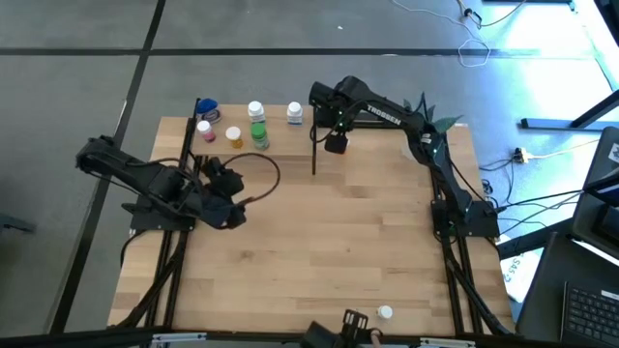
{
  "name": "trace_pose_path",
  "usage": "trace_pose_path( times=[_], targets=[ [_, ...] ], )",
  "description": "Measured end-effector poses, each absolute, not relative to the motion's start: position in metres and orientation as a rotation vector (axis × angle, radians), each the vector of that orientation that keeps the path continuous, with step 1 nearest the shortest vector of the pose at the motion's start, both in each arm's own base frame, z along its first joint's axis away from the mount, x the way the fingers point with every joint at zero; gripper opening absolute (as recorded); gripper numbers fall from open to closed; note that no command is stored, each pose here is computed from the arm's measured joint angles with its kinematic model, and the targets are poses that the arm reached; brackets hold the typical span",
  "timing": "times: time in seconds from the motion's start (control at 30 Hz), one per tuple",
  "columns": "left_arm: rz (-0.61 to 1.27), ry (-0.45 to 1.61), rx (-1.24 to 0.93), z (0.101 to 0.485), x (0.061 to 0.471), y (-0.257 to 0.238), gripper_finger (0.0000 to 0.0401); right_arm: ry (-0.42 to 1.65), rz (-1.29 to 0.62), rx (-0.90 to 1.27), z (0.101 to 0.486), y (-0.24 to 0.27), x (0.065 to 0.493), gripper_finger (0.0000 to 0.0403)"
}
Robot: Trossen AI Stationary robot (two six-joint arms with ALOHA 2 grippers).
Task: Pick and place medicine bottles onto shelf by color
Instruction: Put the orange pill bottle on the shelf
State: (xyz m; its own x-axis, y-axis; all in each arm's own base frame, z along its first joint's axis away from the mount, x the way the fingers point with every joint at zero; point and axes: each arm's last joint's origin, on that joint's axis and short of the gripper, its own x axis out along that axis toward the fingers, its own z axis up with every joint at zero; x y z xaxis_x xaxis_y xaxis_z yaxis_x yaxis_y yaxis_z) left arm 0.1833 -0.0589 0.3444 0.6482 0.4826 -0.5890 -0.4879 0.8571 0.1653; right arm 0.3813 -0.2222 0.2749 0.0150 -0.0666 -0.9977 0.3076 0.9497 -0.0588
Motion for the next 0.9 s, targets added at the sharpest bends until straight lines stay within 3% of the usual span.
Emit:
trace_pose_path(
  times=[0.3, 0.63, 0.9],
  targets=[
    [0.607, 0.579, -0.001, 0.356, 0.169, -0.051, 0.0306, 1.532, -0.291, 0.194, 0.275, -0.213, 0.386, 0.0262],
    [0.548, 0.643, 0.194, 0.356, 0.168, -0.050, 0.0306, 1.534, -0.281, 0.184, 0.275, -0.210, 0.388, 0.0262],
    [0.545, 0.646, 0.199, 0.356, 0.168, -0.050, 0.0306, 1.536, -0.266, 0.169, 0.275, -0.210, 0.388, 0.0262]
  ],
)
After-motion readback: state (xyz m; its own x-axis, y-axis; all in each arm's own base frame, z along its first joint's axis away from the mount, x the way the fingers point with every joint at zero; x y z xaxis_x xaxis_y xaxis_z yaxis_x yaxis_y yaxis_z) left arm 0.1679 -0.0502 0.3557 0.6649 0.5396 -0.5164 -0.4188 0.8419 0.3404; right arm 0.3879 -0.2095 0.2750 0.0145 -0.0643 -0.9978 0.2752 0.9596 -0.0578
